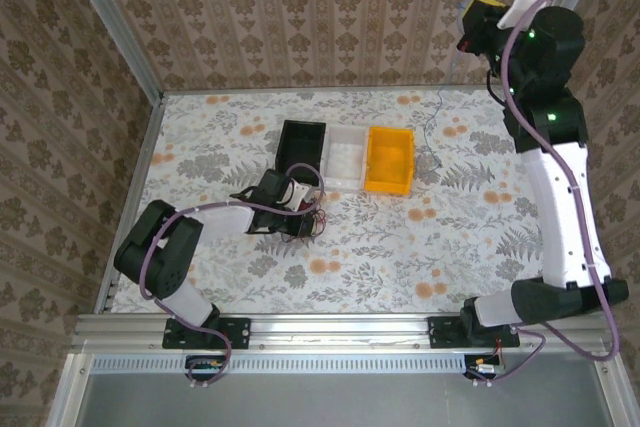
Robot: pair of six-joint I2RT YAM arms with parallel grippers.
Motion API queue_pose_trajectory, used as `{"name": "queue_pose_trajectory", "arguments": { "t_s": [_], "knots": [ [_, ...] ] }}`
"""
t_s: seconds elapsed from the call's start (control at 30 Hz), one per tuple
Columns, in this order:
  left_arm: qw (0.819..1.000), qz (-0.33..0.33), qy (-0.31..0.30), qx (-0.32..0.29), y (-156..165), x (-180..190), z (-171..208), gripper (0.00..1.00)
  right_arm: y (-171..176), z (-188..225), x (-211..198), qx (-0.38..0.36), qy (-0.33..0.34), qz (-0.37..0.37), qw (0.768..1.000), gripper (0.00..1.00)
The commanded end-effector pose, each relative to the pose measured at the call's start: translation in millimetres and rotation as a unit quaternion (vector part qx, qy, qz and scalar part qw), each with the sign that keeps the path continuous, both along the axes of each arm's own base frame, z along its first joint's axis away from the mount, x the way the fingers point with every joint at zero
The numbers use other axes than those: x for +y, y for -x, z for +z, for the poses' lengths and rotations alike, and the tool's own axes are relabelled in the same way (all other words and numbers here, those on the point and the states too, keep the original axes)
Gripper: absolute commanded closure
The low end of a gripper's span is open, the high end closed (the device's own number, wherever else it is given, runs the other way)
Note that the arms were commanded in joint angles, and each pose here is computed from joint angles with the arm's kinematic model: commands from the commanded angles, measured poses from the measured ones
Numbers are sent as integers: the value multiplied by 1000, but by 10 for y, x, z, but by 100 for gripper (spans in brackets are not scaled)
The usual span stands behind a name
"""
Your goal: Untangle the cables
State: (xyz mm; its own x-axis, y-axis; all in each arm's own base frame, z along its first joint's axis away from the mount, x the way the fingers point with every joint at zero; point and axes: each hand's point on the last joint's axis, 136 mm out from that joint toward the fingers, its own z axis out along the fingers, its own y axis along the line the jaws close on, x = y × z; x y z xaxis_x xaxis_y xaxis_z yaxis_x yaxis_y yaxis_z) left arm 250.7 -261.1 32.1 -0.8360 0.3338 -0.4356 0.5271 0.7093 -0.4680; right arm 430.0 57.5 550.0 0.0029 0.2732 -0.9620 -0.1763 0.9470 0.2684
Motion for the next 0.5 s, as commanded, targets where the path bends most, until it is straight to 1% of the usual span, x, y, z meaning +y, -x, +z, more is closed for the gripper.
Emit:
{"name": "queue_pose_trajectory", "arguments": {
  "t_s": [0.0,0.2,0.33,0.47],
  "knots": [
    [1000,-15,14,-24,-59,-70,90,100,68,336,86,-48,15,13,999,100],
    [1000,-2,-4,-23,-110,-31,0,100,117,661,232,-88,25,32,995,100],
    [1000,0,-7,-19,-116,-32,-22,100,107,701,298,-89,29,39,995,100],
    [1000,3,-8,-20,-113,-25,-33,100,94,653,347,-81,34,46,995,100]
  ]
}}
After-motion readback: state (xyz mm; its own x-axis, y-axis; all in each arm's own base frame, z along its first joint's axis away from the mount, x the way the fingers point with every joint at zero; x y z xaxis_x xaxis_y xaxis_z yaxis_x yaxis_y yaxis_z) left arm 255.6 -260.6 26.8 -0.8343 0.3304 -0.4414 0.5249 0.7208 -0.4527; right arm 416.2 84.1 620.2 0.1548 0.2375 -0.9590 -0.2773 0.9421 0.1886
